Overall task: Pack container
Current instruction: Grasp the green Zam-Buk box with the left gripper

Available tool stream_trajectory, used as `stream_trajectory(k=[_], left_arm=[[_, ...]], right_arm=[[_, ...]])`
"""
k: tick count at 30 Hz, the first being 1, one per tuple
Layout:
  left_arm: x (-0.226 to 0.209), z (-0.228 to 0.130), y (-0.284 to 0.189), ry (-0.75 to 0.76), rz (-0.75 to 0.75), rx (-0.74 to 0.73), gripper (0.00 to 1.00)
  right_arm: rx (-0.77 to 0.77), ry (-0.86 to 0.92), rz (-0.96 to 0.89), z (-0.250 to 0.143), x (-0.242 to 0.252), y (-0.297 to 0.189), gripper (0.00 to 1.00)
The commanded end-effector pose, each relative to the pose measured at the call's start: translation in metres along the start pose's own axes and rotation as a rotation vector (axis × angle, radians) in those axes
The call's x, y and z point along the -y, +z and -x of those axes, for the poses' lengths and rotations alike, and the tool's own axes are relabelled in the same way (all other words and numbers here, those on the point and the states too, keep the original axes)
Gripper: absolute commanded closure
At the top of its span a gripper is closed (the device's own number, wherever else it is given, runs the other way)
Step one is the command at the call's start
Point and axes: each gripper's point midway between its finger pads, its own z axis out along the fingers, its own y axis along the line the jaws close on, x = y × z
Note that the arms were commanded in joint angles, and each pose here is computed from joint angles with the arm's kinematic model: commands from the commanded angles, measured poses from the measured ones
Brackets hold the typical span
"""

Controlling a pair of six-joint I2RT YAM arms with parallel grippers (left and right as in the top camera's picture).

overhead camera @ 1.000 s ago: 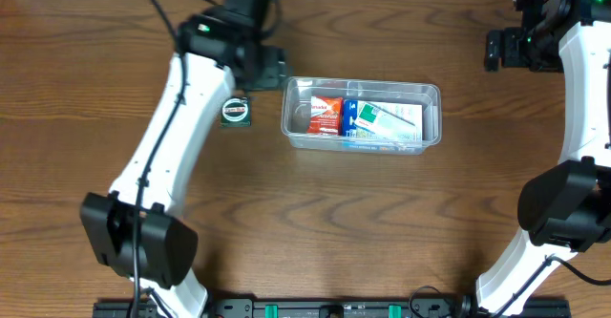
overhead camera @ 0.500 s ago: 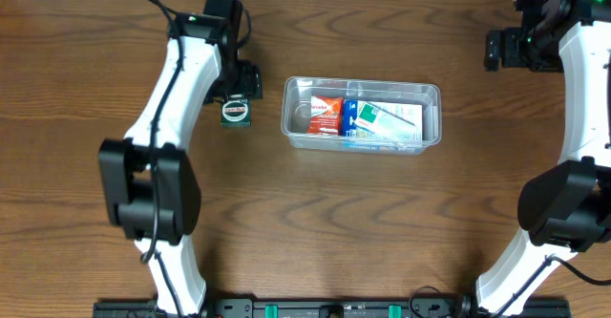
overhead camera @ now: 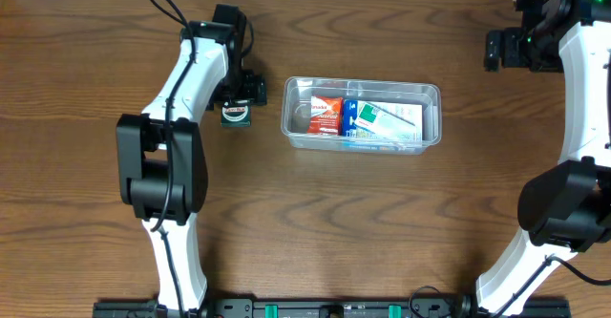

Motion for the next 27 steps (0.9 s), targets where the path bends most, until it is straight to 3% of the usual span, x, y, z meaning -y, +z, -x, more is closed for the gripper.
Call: stream_trajectory(k=[1,10,20,27], left_arm=[[-0.003,-0.005,0.019,0.002,0.013,-0.046,0.01],[-0.003,-0.007,0.039,0.003,0.02,-0.074,0.05],[-0.002,-0.007,0.041,0.003,0.021,-0.076,0.41],[-0.003,-0.009,0.039,0.004,0.022,-0.082,0.48]], right_arm=[[0.035,0.017,-0.004,0.005,0.002,-0.013,0.01],[0.035,0.017,-0.004,0.005,0.002,-0.013,0.01],[0.035,0.017,-0.004,0.005,0.002,-0.013,0.01],[0.035,0.017,-0.004,0.005,0.002,-0.013,0.01]])
